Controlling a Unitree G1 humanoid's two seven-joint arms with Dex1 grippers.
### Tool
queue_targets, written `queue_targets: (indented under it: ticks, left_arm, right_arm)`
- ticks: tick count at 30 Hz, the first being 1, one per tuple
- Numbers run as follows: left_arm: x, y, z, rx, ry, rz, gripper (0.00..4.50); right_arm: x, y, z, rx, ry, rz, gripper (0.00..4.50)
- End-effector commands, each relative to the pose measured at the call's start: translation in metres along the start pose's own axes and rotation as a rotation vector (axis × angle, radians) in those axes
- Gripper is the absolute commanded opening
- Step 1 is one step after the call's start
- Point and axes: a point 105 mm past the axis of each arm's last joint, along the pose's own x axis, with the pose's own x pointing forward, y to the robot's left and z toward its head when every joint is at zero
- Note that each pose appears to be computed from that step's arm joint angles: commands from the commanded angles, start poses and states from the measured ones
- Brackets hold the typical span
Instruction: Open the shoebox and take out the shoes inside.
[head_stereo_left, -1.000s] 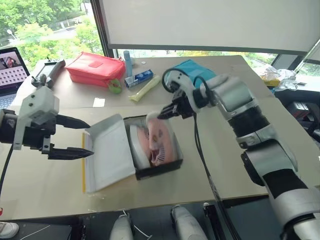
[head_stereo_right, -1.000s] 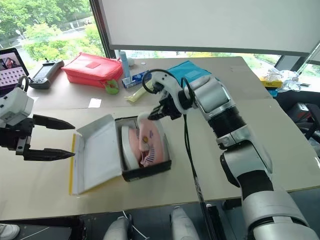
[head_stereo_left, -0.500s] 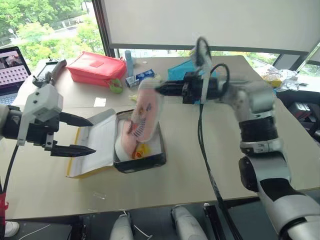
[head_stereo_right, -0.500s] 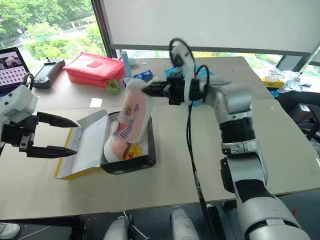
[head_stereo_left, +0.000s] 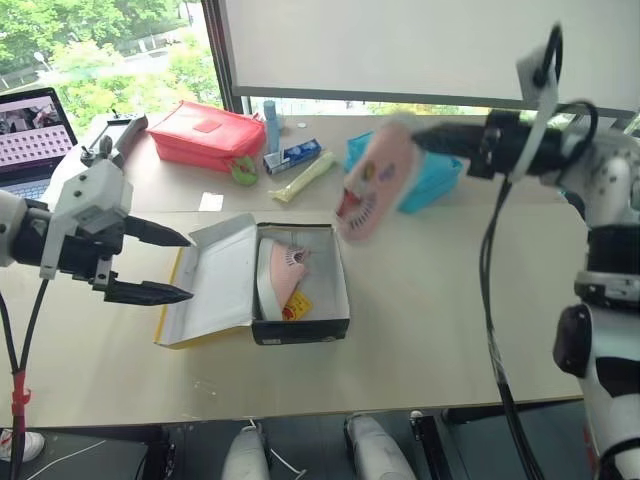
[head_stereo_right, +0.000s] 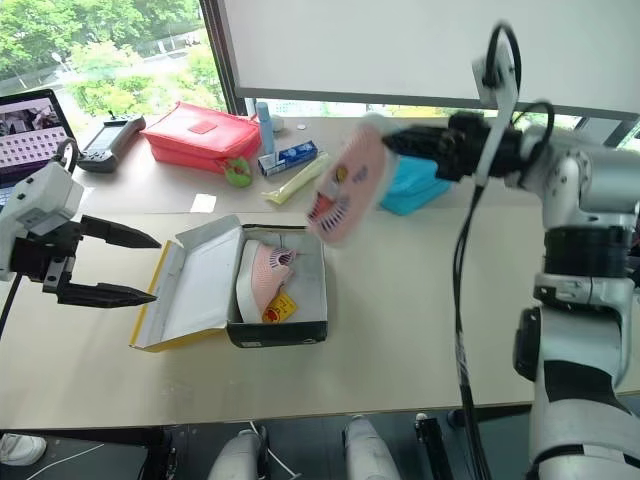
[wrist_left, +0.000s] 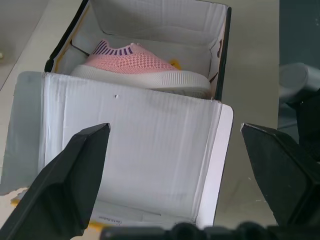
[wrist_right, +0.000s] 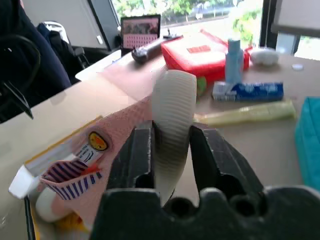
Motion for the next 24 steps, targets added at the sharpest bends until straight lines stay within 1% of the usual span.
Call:
queue_targets:
  ticks: [1, 3, 5, 6, 8, 12, 14, 16, 17, 18, 20, 21, 22, 24]
  left_arm:
    - [-0.003, 0.002, 0.007, 0.046, -0.003, 0.010, 4.50]
    - [-0.003, 0.002, 0.008, 0.048, -0.005, 0.005, 4.50]
    - [-0.003, 0.002, 0.008, 0.050, -0.004, 0.003, 4.50]
    - [-0.003, 0.003, 0.008, 0.049, -0.004, 0.003, 4.50]
    - [-0.003, 0.003, 0.008, 0.048, -0.003, 0.003, 4.50]
    - [-0.004, 0.003, 0.008, 0.043, -0.002, 0.004, 4.50]
    - [-0.003, 0.002, 0.007, 0.039, -0.006, 0.003, 4.50]
    - [-0.002, 0.001, 0.007, 0.031, -0.011, 0.002, 4.50]
    - [-0.002, 0.000, 0.006, 0.027, -0.012, 0.000, 4.50]
    - [-0.001, 0.001, 0.005, 0.022, -0.015, 0.005, 4.50]
    - [-0.001, 0.004, 0.003, 0.015, -0.024, 0.028, 4.50]
    - [-0.001, 0.006, 0.002, 0.013, -0.028, 0.038, 4.50]
    - [-0.001, 0.008, 0.001, 0.014, -0.032, 0.056, 4.50]
    - [-0.001, 0.015, 0.001, 0.014, -0.047, 0.100, 4.50]
  right_arm:
    - [-0.007, 0.001, -0.017, -0.017, 0.040, 0.025, 2.74]
    - [-0.006, -0.004, -0.031, 0.036, 0.035, 0.028, 3.46]
    - [-0.006, -0.013, -0.043, 0.066, 0.039, -0.006, 4.16]
    - [-0.008, -0.020, -0.047, 0.056, 0.052, -0.045, 4.40]
    - [-0.012, -0.027, -0.048, 0.041, 0.061, -0.088, 4.46]
    - [-0.019, -0.028, -0.030, -0.003, 0.024, -0.110, 4.46]
    - [-0.016, -0.023, -0.021, -0.059, 0.040, -0.112, 4.46]
    - [-0.008, -0.013, -0.012, -0.188, 0.081, -0.107, 4.46]
    - [-0.001, -0.007, -0.009, -0.294, 0.134, -0.112, 4.46]
    - [0.010, 0.006, -0.006, -0.410, 0.196, -0.082, 4.46]
    - [0.032, 0.030, -0.003, -0.578, 0.258, -0.007, 4.46]
    - [0.040, 0.039, -0.002, -0.621, 0.261, 0.023, 4.46]
    - [0.052, 0.053, 0.001, -0.652, 0.235, 0.076, 4.46]
    - [0.080, 0.086, -0.002, -0.759, 0.219, 0.215, 4.46]
